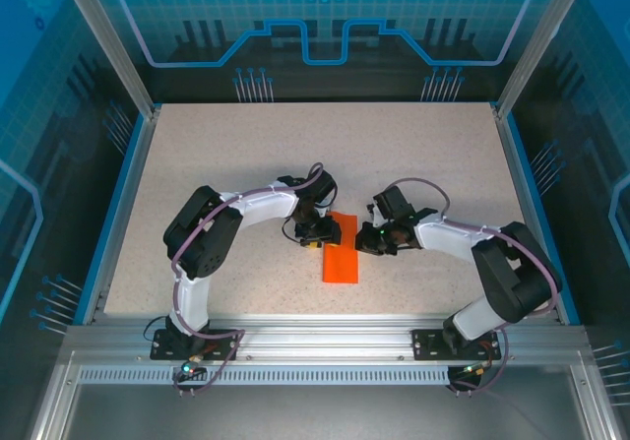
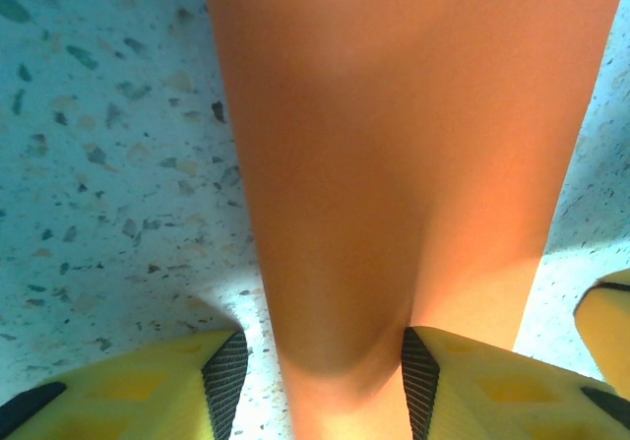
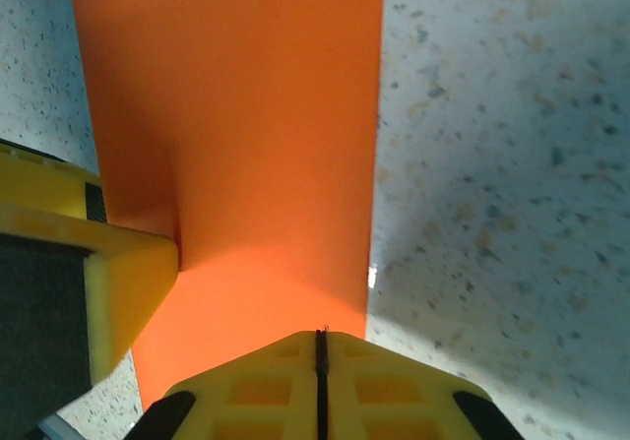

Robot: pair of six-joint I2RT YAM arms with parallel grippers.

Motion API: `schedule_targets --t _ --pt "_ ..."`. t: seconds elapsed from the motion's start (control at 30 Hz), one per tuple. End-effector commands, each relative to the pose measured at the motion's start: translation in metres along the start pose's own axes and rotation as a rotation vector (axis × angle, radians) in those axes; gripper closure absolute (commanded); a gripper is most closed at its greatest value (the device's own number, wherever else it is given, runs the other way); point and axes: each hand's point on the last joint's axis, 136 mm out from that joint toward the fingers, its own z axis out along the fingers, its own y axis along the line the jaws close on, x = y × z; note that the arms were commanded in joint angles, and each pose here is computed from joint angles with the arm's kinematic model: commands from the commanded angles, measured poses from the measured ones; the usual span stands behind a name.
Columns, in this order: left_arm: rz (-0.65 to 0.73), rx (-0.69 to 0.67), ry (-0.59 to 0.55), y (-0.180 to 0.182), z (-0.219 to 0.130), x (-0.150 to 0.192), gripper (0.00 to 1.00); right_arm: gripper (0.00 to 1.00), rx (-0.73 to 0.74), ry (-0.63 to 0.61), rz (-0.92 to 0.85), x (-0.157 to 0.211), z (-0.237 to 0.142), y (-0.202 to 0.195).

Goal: Fold a paper plane with a square sheet of paper (fold left side to right side)
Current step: Hold the square sheet of paper at the center of the table.

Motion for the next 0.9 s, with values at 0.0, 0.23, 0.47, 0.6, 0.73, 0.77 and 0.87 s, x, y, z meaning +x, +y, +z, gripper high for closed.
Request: schedule_targets --t 0.0,0.23,0.47,0.6,0.73,0.77,0.87 --pt "-0.005 -0.055 0.075 0.011 0.031 0.018 0.49 0.92 -0.024 0.013 -0.022 -0.002 0.005 0.013" --pt "-0.005 -0.056 0.076 0.012 0.032 0.018 0.49 0.92 0.043 0.058 -0.007 0.004 0.017 0.002" --pt "-0.001 -0.052 0.071 0.010 0.029 0.018 0.49 0.92 0.119 0.099 0.011 0.014 0.022 -0.013" --pt "0.020 -0.034 0.037 0.003 0.016 0.014 0.47 0.92 0.169 0.125 0.023 0.021 0.023 -0.025" --pt "0.051 -0.005 -0.024 -0.009 -0.011 0.009 0.43 0.92 0.203 0.146 0.035 0.027 0.023 -0.033" --pt "0.057 0.001 -0.041 -0.012 -0.018 0.007 0.43 0.92 0.209 0.150 0.036 0.028 0.024 -0.035" --pt "0.066 0.018 -0.092 -0.017 -0.041 0.003 0.40 0.92 0.223 0.159 0.041 0.030 0.025 -0.039"
